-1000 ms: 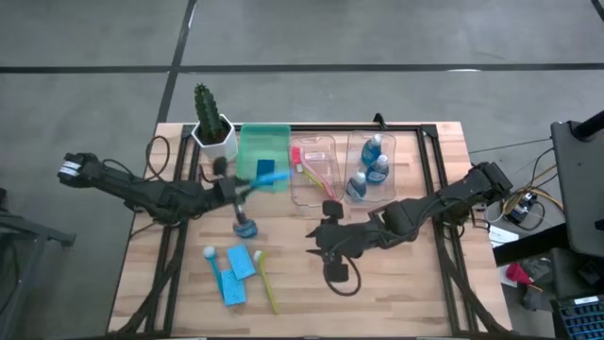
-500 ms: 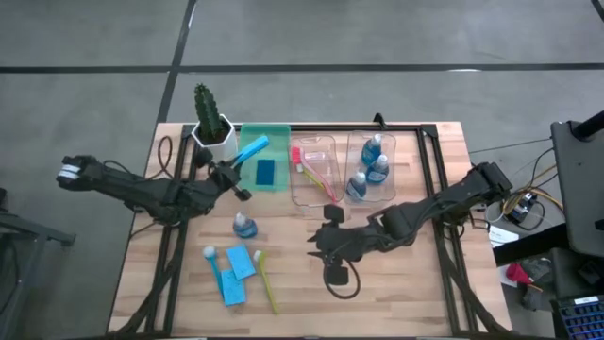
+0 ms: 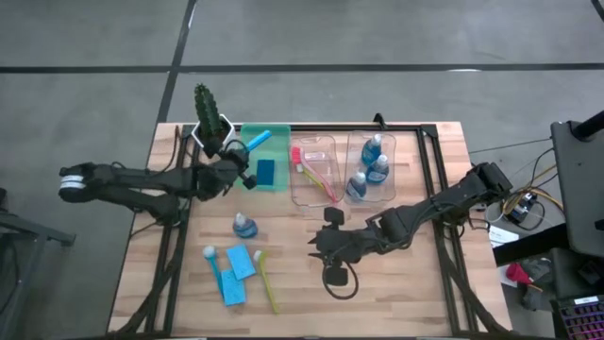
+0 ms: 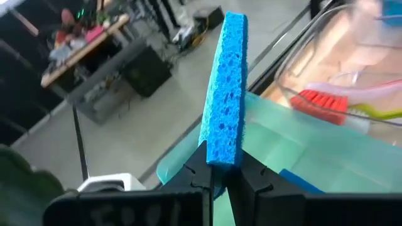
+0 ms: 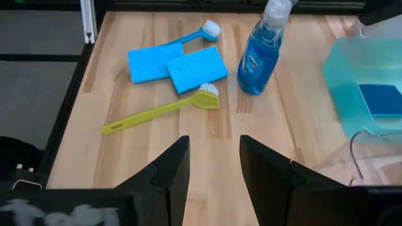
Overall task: Pick & Place Kitchen Sink Supplies
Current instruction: Put the blue sponge into the green bin
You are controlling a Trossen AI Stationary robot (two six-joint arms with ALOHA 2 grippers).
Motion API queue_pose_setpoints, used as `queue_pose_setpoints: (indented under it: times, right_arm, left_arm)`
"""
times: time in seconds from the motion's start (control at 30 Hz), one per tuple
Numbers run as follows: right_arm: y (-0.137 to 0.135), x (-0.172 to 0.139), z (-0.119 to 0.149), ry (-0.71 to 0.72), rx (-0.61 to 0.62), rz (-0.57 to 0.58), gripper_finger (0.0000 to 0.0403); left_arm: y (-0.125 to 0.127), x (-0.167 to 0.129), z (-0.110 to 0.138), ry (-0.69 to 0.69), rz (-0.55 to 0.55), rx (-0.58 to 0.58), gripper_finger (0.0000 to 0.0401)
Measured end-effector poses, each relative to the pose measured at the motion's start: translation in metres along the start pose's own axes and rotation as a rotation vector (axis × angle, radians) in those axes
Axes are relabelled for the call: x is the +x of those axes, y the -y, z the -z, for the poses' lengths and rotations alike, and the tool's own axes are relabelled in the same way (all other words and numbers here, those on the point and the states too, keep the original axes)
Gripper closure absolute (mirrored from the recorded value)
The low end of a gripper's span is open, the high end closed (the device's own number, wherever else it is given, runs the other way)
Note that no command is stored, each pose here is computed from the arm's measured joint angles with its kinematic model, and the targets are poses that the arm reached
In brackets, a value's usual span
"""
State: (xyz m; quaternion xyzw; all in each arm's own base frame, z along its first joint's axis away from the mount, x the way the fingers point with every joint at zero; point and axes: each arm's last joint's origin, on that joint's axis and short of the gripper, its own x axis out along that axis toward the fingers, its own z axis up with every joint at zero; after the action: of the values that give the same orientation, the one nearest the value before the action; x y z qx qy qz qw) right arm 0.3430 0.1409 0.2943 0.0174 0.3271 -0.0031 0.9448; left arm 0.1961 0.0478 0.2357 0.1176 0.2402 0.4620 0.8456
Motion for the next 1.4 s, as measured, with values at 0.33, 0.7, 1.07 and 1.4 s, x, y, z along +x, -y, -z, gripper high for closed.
queue_pose_setpoints:
  times: [0.33,0.7,1.07,1.4]
  right_arm:
    - [0.0,0.002,0.004,-0.009,0.012,0.003,0.0282]
    - [0.0,0.002,0.003,0.003,0.016,-0.002,0.0276]
    - [0.0,0.002,0.003,0.004,0.016,-0.002,0.0284]
    - [0.0,0.003,0.003,0.003,0.016,-0.002,0.0299]
  left_arm:
    - [0.004,0.026,0.013,-0.112,0.074,-0.017,0.0376]
    - [0.007,0.052,0.03,-0.232,0.059,-0.052,0.0375]
    - [0.013,0.066,0.04,-0.287,0.066,-0.046,0.0375]
    - [0.01,0.074,0.042,-0.302,0.116,-0.077,0.0335]
